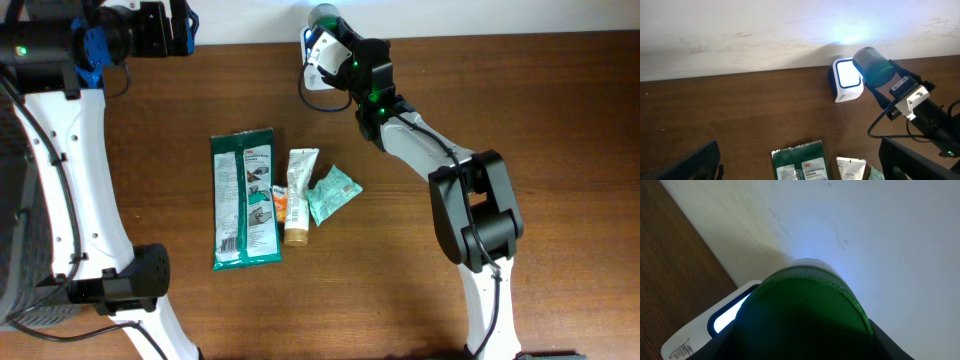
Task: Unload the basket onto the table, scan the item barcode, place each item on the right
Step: 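Hold the jar's side in front of the scanner window with the right gripper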
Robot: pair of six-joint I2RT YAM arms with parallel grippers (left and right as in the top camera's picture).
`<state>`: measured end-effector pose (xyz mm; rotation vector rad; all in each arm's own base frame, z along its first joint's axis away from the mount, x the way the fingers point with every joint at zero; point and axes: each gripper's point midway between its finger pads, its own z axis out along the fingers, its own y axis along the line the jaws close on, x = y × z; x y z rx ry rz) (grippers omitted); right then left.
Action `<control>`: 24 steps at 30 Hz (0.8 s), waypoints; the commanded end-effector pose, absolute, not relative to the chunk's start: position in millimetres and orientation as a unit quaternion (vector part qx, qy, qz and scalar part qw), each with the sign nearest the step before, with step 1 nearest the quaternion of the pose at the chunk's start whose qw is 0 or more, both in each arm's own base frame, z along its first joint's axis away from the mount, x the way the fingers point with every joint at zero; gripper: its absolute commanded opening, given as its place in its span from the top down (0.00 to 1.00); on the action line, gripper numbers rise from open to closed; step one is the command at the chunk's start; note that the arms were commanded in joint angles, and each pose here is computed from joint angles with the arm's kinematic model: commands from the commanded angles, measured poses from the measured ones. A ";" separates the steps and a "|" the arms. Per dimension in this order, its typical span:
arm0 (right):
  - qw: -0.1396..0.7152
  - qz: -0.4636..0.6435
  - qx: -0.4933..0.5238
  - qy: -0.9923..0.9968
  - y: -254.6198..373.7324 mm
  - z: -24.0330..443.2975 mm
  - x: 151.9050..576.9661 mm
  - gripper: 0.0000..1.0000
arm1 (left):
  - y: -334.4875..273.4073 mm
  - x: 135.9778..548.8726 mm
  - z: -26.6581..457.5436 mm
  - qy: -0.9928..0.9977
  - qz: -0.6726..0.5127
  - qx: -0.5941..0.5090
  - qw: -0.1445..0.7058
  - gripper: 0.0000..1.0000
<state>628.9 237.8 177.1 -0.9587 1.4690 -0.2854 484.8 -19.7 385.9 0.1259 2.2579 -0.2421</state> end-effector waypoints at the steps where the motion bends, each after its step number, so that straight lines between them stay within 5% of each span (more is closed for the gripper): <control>1: 0.645 -0.125 -0.421 0.626 244.1 188.3 630.5 0.54 | -22.1 477.2 403.6 0.891 -0.096 0.062 0.440 0.01; 14: 0.665 -0.056 -0.375 0.644 257.3 254.0 604.1 0.48 | -22.0 477.2 403.6 0.891 -0.096 0.062 0.440 0.01; 18: 0.611 0.013 -0.435 0.662 271.8 272.3 557.2 0.34 | -22.0 477.2 403.6 0.891 -0.096 0.062 0.440 0.01; 24: 0.476 0.142 -0.482 0.722 273.8 259.0 471.3 0.43 | -22.1 477.2 403.6 0.891 -0.096 0.062 0.440 0.01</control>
